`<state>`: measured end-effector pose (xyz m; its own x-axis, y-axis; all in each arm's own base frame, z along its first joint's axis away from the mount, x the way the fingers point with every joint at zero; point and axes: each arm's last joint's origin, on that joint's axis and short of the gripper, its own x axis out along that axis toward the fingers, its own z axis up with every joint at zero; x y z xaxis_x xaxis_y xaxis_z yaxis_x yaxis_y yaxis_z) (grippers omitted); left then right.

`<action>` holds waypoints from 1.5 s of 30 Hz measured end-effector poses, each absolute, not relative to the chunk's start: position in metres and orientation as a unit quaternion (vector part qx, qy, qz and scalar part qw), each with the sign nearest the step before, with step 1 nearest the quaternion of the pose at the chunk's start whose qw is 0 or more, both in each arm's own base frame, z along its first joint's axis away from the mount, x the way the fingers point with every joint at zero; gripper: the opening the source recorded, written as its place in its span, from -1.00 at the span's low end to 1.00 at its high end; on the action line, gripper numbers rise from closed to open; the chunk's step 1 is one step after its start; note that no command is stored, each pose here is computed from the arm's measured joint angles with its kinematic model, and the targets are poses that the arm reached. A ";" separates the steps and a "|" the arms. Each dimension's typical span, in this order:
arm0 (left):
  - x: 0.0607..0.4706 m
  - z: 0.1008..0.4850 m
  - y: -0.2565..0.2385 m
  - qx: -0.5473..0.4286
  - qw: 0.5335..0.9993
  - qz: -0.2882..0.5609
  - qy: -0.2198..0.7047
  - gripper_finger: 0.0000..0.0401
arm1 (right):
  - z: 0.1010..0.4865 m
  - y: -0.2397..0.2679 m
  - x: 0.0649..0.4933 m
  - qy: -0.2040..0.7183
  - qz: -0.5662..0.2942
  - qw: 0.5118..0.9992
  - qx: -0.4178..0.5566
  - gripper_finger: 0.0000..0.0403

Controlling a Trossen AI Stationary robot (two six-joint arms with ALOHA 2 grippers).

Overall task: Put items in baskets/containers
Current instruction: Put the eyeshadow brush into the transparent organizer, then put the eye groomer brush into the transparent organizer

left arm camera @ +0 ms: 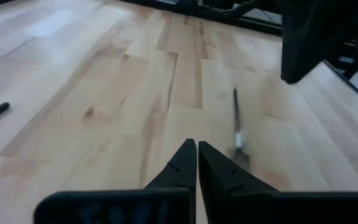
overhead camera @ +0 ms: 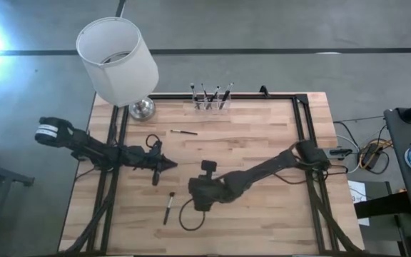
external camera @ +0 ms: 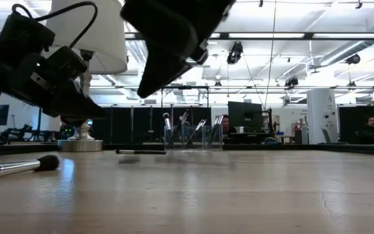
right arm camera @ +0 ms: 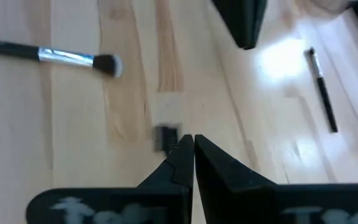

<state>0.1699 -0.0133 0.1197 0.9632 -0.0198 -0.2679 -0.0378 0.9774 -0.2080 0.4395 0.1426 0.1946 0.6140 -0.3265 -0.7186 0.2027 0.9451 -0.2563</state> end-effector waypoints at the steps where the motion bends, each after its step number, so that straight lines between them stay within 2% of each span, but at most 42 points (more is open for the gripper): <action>1: 0.171 0.120 -0.015 -0.105 0.985 0.005 0.134 -0.93 | 0.195 0.143 0.436 0.403 -0.150 0.900 -0.072 -0.96; 7: 0.176 0.129 -0.031 -0.096 0.988 -0.014 0.116 -0.71 | 0.197 0.134 0.415 0.346 -0.149 0.925 -0.042 -0.96; 13: 0.179 0.133 -0.036 -0.094 0.989 -0.024 0.108 -0.58 | 0.184 0.116 0.399 0.379 -0.139 0.915 0.001 -0.96; 17: 0.181 0.132 -0.036 -0.093 0.989 -0.025 0.115 -0.59 | 0.172 0.089 0.396 0.432 -0.125 0.891 0.057 -0.93; 21: 0.182 0.130 -0.037 -0.092 0.988 -0.025 0.121 -0.62 | 0.160 0.067 0.390 0.484 -0.120 0.859 0.117 -0.77; 26: 0.182 0.128 -0.037 -0.090 0.988 -0.024 0.125 -0.62 | 0.154 0.068 0.379 0.533 -0.133 0.825 0.135 -0.50; 29: 0.182 0.128 -0.037 -0.089 0.988 -0.024 0.126 -0.62 | 0.149 0.078 0.372 0.546 -0.136 0.815 0.135 -0.41; 36: 0.182 0.128 -0.037 -0.090 0.988 -0.024 0.126 -0.63 | 0.135 0.079 0.360 0.548 -0.185 0.805 0.130 -0.47; 45: 0.183 0.129 -0.037 -0.090 0.988 -0.025 0.124 -0.63 | 0.135 0.079 0.364 0.533 -0.173 0.819 0.123 -0.52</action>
